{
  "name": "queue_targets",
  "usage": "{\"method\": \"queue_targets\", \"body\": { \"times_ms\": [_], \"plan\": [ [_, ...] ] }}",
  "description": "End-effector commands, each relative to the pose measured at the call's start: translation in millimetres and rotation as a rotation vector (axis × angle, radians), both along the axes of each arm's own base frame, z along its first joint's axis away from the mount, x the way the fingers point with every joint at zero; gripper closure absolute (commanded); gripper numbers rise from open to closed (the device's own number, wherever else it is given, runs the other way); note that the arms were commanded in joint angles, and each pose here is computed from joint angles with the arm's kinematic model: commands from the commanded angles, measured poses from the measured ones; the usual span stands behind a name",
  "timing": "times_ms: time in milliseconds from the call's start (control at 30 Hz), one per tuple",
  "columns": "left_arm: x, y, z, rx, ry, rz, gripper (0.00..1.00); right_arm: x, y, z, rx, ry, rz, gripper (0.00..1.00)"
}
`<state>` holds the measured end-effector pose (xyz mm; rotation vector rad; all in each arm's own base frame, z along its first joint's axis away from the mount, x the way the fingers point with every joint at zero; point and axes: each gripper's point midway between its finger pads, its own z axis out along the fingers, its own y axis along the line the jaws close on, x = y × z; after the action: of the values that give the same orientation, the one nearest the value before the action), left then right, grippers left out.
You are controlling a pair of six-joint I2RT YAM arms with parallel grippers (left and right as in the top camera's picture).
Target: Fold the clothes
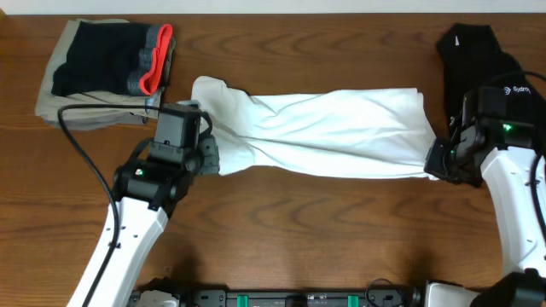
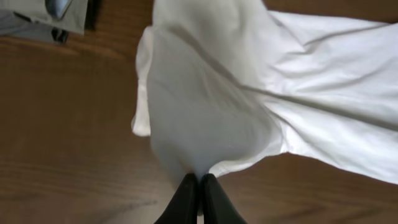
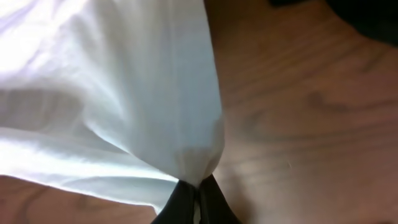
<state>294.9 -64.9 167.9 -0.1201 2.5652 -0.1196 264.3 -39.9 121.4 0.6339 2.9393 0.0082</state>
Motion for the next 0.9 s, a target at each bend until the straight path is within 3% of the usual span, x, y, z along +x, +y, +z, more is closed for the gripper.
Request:
{"method": "queue_targets", "body": {
  "times_ms": [0, 333, 867],
  "plan": [
    [-4, 1, 12, -0.012, -0.018, 0.007, 0.94, 0, 0, 19, 0.008, -0.036, 0.006, 0.99],
    [-15, 14, 21, 0.033, -0.04, 0.04, 0.94, -5, -13, 25, 0.001, -0.05, -0.026, 0.96],
    [65, 7, -2, 0.042, -0.14, 0.085, 0.94, 64, -28, -10, -0.013, -0.149, -0.018, 0.98]
  ]
}}
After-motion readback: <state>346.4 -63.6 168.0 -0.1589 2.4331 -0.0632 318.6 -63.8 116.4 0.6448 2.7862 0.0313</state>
